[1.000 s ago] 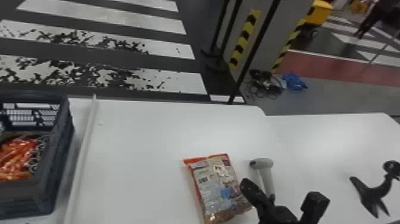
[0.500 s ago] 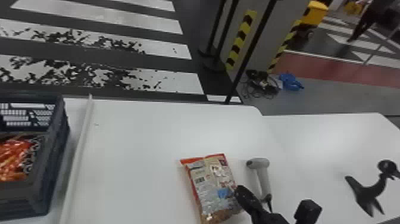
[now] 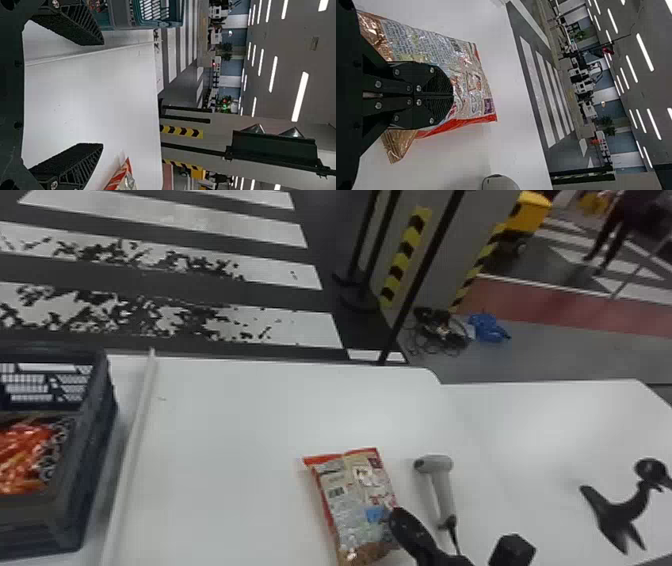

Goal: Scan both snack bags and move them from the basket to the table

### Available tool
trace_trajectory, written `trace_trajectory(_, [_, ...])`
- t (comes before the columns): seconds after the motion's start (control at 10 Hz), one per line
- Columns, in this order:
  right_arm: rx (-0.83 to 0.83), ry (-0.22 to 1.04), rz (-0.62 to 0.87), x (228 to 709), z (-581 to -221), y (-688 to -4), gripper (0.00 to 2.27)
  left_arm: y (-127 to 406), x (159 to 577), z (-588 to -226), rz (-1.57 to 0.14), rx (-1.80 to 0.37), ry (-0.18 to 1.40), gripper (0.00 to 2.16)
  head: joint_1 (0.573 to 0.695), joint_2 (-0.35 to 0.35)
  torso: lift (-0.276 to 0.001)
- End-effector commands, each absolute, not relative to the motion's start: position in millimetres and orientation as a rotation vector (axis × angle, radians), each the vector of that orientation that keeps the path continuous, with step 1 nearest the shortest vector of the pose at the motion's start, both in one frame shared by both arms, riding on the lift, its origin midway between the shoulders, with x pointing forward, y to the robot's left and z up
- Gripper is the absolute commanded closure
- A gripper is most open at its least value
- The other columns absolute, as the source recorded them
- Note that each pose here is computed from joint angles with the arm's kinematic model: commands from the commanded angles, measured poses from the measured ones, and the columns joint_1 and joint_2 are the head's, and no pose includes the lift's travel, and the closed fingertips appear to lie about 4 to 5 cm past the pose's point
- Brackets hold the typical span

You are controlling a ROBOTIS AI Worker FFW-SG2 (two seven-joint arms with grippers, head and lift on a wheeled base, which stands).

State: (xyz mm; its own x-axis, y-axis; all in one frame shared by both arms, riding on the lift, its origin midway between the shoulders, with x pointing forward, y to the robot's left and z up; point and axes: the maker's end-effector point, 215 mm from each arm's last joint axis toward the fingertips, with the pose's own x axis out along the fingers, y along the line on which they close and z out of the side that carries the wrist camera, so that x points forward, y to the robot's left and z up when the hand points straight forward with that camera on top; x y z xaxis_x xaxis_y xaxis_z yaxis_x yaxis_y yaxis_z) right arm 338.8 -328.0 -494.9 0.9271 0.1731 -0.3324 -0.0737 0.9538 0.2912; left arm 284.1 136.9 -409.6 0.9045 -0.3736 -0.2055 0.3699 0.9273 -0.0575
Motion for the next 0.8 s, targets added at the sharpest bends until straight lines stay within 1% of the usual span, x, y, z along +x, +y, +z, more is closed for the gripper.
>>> trace_trajectory(0.0, [0.281,0.357,0.128,334.3,-501.0,-328.5,2.26,136.4,280.8,-406.8,-0.385,-0.018,0.206,0.08,0.695,-0.349,-0.098])
trace_trajectory(0.4, [0.291,0.363,0.118,325.3,-514.4,-329.7,2.26,135.7,276.3,-403.2,-0.387,-0.015,0.196,0.08,0.695,-0.350,-0.098])
trace_trajectory(0.7, [0.308,0.365,0.131,320.9,-516.1,-319.4,2.26,131.4,272.3,-404.7,-0.392,-0.014,0.200,0.08,0.695,-0.350,-0.098])
